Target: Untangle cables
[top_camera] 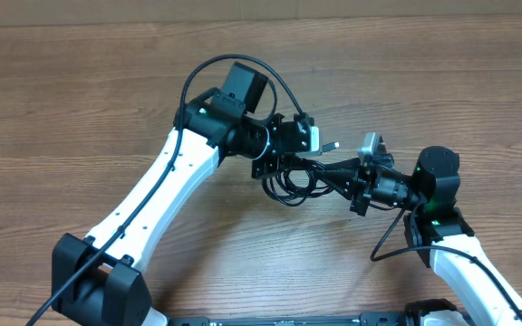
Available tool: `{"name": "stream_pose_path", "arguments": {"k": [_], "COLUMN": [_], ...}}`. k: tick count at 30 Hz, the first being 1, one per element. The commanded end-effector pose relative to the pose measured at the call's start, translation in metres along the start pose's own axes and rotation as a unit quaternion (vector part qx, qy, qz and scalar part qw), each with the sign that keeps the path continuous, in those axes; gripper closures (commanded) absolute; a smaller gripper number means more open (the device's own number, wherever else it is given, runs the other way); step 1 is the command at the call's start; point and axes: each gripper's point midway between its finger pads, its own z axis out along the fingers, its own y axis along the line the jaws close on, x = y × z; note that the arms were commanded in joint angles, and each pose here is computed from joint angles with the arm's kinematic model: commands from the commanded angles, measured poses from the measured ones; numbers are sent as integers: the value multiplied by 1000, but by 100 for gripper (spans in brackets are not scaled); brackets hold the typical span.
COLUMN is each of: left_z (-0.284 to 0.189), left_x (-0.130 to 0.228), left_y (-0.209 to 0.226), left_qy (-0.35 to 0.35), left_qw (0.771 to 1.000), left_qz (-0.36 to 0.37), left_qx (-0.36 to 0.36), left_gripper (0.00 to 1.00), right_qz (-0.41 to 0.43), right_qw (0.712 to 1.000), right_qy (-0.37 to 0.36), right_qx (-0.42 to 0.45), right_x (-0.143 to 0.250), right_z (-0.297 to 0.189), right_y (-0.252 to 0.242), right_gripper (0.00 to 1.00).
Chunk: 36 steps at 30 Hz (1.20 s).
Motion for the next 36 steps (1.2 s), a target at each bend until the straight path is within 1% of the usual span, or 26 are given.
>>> {"name": "stream_pose_path", "arguments": {"k": [1, 8, 11, 12, 14, 15, 16, 17, 19, 20, 21, 23, 27, 30, 36], "left_z": [-4, -5, -5, -5, -5, -6, -6, -7, -9, -9, -11, -14, -21, -26, -25], "left_x": [-18, -11, -6, -4, 1, 3, 5, 8, 14, 16, 19, 24, 32, 38, 35], "left_y": [-6, -1, 4, 5, 9, 11, 13, 15, 20, 22, 24, 29, 39, 46, 44], "left_qy": [-25, -5, 10, 14, 28, 33, 40, 47, 60, 65, 70, 78, 85, 87, 77], "left_qw": [1000, 1000, 1000, 1000, 999, 998, 997, 996, 993, 991, 989, 986, 978, 972, 972], "left_qz": [15, 11, -5, -10, -23, -30, -41, -52, -76, -85, -96, -112, -144, -169, -179], "left_qx": [5, -10, -22, -26, -38, -43, -50, -57, -73, -78, -86, -99, -123, -139, -131], "left_gripper": [96, 96, 96, 96, 96, 96, 96, 96, 96, 96, 96, 96, 96, 95, 96], "right_qz": [-16, -16, -16, -16, -11, -9, -6, -2, 9, 16, 31, 58, 75, 73, 18], "right_qw": [1000, 1000, 1000, 1000, 1000, 1000, 1000, 1000, 999, 999, 998, 995, 992, 993, 1000], "right_qy": [-7, -8, -7, -7, -7, -6, -5, -3, 2, 5, 6, 6, 6, 7, 10], "right_qx": [-21, -20, -18, -15, -4, 1, 8, 16, 32, 42, 57, 87, 102, 88, 15], "right_x": [-12, -12, -12, -12, -11, -11, -10, -9, -5, -4, -2, 0, 1, 1, 0], "right_z": [1, 1, 1, 1, 1, 1, 1, 1, 1, 0, 0, -2, -3, -2, 2], "right_y": [7, 6, 5, 4, 1, -1, -3, -6, -12, -15, -20, -30, -35, -30, -5], "right_gripper": [96, 96, 96, 95, 71, 65, 57, 51, 30, 26, 24, 16, 15, 18, 21]}}
